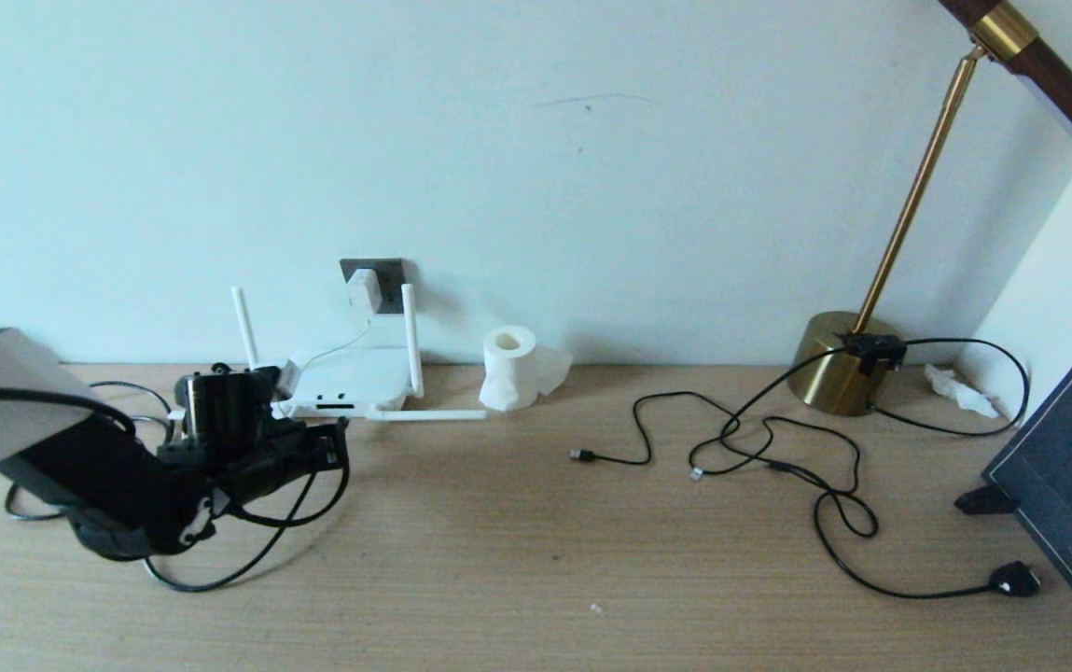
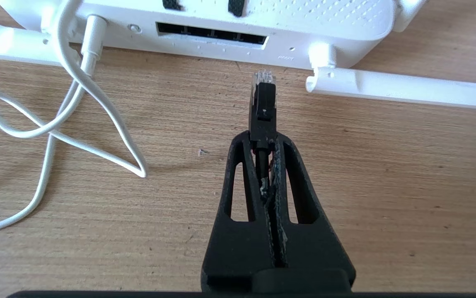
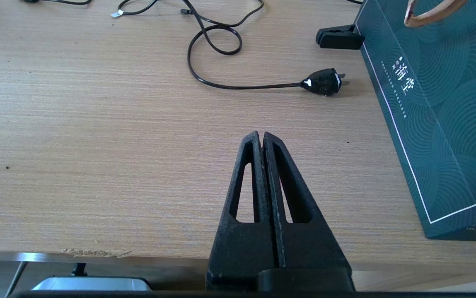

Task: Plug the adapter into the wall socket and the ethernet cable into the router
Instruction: Align cable and router interface, then plug cable into router interface

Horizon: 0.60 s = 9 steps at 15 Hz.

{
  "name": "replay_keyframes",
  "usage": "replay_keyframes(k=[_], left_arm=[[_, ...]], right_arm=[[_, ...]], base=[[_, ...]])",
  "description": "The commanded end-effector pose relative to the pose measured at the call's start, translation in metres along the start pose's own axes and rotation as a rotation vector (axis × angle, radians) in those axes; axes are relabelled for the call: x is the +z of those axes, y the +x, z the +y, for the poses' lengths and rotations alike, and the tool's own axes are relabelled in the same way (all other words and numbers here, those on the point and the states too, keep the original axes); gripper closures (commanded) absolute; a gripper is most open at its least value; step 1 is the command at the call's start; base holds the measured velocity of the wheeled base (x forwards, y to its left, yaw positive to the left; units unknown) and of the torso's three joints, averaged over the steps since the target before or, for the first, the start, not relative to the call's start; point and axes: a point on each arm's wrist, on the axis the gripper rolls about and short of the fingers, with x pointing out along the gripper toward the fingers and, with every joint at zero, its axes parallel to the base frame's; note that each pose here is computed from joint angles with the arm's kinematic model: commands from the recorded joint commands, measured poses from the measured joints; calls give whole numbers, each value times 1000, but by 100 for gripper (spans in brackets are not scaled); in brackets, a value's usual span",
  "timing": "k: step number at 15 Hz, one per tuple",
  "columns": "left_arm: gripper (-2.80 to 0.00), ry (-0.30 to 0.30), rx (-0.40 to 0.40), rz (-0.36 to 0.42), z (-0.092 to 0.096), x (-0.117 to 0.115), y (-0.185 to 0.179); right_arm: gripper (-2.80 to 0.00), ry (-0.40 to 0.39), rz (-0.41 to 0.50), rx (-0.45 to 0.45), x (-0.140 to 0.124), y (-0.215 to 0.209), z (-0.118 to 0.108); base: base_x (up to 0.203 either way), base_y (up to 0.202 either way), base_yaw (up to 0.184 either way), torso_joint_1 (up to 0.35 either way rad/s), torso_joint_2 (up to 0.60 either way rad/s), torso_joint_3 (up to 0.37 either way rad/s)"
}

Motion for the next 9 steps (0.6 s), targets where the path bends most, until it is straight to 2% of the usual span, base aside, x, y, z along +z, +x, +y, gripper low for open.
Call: replay_keyframes(k=[1,9], left_arm=[[0,0,-1,-3,0,0,3],[0,0,0,-14,0,3,6]], right_arm=[[0,0,3,0,0,0,0],[0,0,3,0,0,0,0]], base=[[0,0,0,0,0,0],[0,0,0,0,0,0]])
